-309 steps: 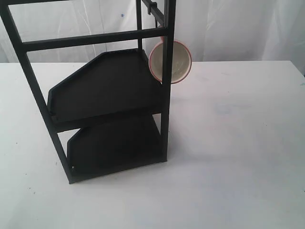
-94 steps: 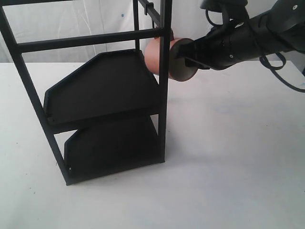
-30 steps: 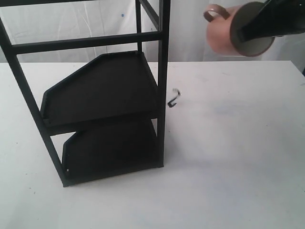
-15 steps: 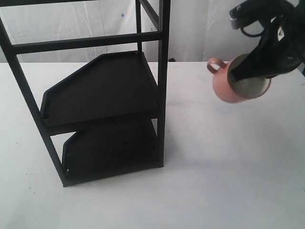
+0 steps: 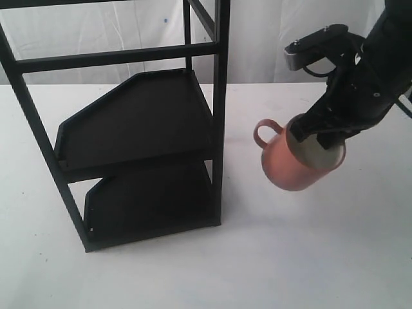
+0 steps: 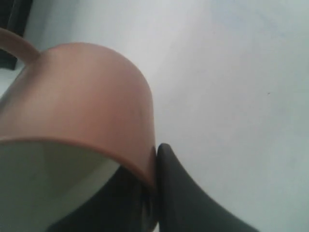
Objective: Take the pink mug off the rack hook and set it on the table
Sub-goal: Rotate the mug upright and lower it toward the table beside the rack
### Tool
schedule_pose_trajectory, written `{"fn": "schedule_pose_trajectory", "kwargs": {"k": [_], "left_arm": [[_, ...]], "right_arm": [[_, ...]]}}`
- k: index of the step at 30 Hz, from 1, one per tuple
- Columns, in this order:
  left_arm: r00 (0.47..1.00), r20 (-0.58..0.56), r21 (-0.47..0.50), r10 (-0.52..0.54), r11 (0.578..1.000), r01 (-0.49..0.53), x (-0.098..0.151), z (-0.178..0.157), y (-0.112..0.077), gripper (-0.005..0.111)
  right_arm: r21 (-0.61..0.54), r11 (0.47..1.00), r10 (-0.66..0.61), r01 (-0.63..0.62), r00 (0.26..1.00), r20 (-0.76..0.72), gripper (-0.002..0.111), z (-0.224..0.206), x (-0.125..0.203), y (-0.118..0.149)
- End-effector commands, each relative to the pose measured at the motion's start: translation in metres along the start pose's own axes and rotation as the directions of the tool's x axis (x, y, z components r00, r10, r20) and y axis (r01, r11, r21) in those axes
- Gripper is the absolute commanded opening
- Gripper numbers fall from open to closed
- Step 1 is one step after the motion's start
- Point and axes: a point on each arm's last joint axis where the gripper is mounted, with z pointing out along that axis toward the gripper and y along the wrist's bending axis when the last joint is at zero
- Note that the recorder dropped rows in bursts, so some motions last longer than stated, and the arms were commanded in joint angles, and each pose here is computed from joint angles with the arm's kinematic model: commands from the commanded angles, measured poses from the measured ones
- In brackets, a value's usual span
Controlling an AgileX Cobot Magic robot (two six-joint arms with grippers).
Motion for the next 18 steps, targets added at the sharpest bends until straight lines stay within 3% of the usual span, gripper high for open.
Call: {"fn": "schedule_pose_trajectory", "kwargs": {"k": [1, 5, 11, 18], "left_arm": [[1.0, -0.003, 0.008, -0.006, 1.0, 0.006, 0.001, 0.0, -0.001, 0.0], [1.0, -0.003, 0.008, -0.006, 1.0, 0.006, 0.001, 0.0, -0.001, 0.0], [1.0, -0.003, 0.008, -0.006, 1.0, 0.006, 0.001, 0.0, -0.001, 0.0], [1.0, -0.003, 0.008, -0.006, 1.0, 0.006, 0.001, 0.0, -0.001, 0.0]], "right_arm": [[-0.044, 0.999, -0.018, 0.013, 0.993, -0.114, 0.0, 0.008, 0.003, 0.002], [-0.059, 0.998, -0.022, 0.011, 0.983, -0.184, 0.0, 0.028, -0.002, 0.001], [-0.05, 0.998, 0.013, -0.022, 0.985, -0.174, 0.0, 0.068, -0.032, -0.003], [-0.05, 0.999, 0.006, -0.017, 0.976, -0.218, 0.0, 0.088, -0.032, -0.004]]}}
